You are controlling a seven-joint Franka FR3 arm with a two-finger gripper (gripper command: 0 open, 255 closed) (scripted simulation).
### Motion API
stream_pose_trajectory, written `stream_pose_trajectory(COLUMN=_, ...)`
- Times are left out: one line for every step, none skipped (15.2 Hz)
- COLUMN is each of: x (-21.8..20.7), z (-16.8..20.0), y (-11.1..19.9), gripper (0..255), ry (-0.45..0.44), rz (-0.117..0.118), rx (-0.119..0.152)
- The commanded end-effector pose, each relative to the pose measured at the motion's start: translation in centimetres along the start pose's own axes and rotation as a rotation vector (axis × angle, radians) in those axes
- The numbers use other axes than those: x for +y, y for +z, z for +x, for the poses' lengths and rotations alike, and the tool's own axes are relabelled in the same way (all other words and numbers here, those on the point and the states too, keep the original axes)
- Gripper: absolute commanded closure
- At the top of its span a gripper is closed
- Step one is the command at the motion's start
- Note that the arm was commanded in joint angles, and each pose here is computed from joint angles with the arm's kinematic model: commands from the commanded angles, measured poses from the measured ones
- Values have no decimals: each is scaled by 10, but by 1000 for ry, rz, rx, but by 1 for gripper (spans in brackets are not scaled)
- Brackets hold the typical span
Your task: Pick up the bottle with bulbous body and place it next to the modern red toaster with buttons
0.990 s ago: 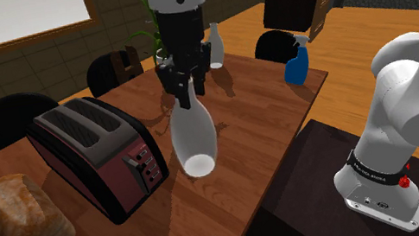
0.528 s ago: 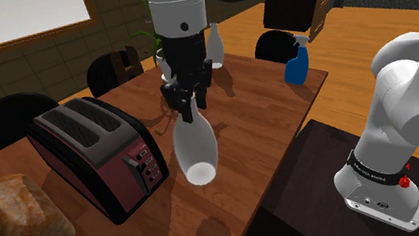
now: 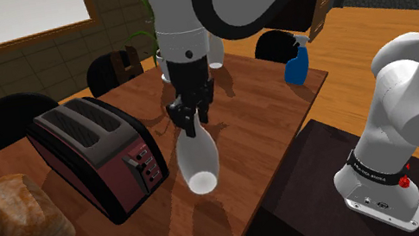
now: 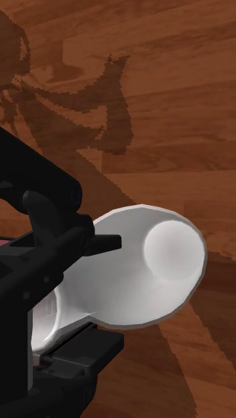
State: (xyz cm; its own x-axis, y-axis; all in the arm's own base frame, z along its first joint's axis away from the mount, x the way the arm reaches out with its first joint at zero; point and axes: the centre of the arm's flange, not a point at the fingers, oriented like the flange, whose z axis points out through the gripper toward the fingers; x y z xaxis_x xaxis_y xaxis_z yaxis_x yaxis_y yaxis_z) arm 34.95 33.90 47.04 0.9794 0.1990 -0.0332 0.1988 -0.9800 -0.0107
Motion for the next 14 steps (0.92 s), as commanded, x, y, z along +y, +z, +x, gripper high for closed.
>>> stream_pose_trajectory(x=-1, z=1, y=10, gripper=255, ry=0, rz=1, rx=1)
stream_pose_trajectory(x=-1, z=2, y=15, gripper=255, ry=0, rz=1, rx=1)
stream_pose_trajectory(x=-1, z=2, y=21, gripper=255, ry=0, rz=1, rx=1)
stream_pose_trajectory(x=-1, z=2, y=26, gripper=255, ry=0, rz=1, rx=1)
stream_pose_trajectory(x=0, z=2, y=31, gripper=255, ry=0, rz=1, rx=1)
stream_pose_trajectory(x=0, z=2, y=34, gripper=255, ry=0, rz=1, rx=1)
stream_pose_trajectory(x=0, z=2, y=34, gripper=255, ry=0, rz=1, rx=1)
stream_pose_trajectory(x=0, z=2, y=34, gripper=255, ry=0, rz=1, rx=1)
stream_pose_trajectory(x=0, z=2, y=34, gripper=255, ry=0, rz=1, rx=1)
stream_pose_trajectory(x=0, z=2, y=34, gripper=255, ry=0, rz=1, rx=1)
stream_pose_trajectory(x=0, z=2, y=34, gripper=255, ry=0, rz=1, rx=1)
stream_pose_trajectory(x=0, z=2, y=34, gripper=255, ry=0, rz=1, rx=1)
stream_pose_trajectory(x=0, z=2, y=34, gripper=255, ry=0, rz=1, rx=1)
stream_pose_trajectory(x=0, z=2, y=34, gripper=0, ry=0, rz=1, rx=1)
